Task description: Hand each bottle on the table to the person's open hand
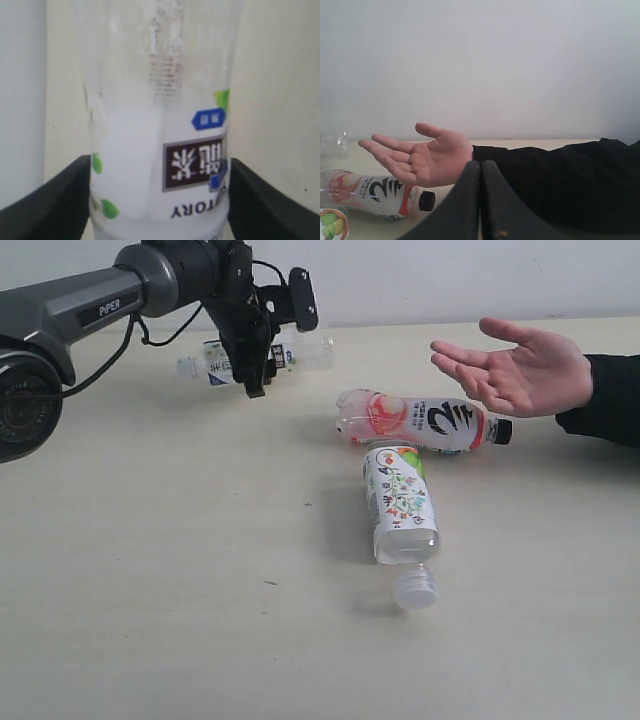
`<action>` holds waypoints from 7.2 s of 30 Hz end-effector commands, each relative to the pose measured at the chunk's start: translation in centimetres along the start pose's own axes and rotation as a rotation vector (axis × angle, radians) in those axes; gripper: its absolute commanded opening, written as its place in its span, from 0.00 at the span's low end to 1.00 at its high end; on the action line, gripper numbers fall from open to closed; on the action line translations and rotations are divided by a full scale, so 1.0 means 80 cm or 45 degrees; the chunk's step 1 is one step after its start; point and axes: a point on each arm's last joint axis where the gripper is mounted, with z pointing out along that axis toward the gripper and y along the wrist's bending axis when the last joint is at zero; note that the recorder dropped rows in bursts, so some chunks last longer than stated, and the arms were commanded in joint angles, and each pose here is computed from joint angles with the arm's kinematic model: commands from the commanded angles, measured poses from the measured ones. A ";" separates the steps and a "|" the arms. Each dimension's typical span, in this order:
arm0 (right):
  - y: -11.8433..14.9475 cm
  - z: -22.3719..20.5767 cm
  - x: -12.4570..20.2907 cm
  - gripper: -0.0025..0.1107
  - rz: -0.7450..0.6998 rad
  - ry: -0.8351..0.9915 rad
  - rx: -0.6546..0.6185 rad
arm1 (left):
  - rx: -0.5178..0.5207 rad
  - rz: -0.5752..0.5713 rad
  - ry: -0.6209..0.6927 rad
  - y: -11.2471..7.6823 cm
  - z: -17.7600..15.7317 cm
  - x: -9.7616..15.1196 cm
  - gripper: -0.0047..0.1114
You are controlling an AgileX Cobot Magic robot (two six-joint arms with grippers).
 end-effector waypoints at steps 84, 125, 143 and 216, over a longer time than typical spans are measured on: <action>0.000 0.000 0.001 0.02 0.003 -0.005 0.006 | -0.682 1.813 -0.569 -0.222 -0.201 -0.239 0.04; 0.000 0.000 0.001 0.02 0.003 -0.005 0.006 | -0.533 1.542 -0.594 -0.231 -0.156 -0.232 0.71; 0.000 0.000 0.001 0.02 0.001 -0.005 0.006 | -0.525 1.382 -0.545 -0.194 -0.259 -0.220 0.71; 0.000 0.000 0.001 0.02 0.004 -0.005 0.006 | 0.134 -0.818 -1.420 -0.390 -0.379 0.166 0.06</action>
